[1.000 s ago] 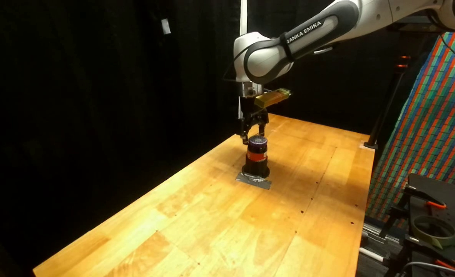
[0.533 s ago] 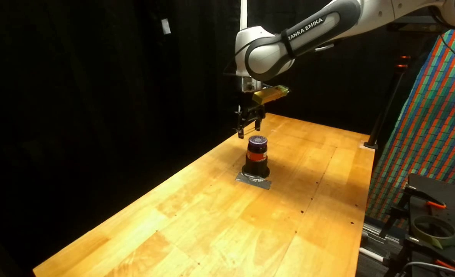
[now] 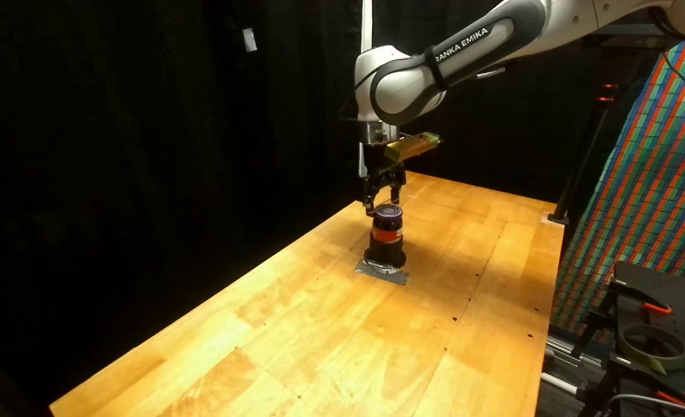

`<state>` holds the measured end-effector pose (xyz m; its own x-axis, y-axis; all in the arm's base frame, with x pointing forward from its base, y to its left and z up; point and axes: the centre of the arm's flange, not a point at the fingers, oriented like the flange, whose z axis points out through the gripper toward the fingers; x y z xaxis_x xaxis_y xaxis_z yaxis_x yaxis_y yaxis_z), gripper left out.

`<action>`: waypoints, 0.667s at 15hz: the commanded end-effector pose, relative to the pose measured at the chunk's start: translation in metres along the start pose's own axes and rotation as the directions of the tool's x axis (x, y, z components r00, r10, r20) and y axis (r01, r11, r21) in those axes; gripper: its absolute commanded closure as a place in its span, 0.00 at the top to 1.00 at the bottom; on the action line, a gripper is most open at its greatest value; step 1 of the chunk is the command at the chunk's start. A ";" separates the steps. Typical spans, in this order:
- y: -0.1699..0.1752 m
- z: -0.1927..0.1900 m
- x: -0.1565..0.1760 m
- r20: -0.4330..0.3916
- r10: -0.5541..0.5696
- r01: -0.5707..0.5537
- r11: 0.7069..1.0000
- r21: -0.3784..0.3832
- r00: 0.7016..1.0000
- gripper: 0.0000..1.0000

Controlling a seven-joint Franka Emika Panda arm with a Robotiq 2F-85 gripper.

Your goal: Put a rubber band around the cup

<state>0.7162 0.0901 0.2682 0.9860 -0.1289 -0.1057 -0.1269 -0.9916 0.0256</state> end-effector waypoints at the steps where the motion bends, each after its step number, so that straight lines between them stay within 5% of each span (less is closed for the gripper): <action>1: -0.004 -0.001 -0.023 0.035 -0.002 0.001 1.000 0.026 0.999 1.00; 10: -0.004 0.001 -0.080 0.052 0.032 -0.034 0.998 0.045 0.998 1.00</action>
<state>0.6780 0.1037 0.2648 0.9769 -0.1323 -0.1677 -0.1337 -0.9910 0.0032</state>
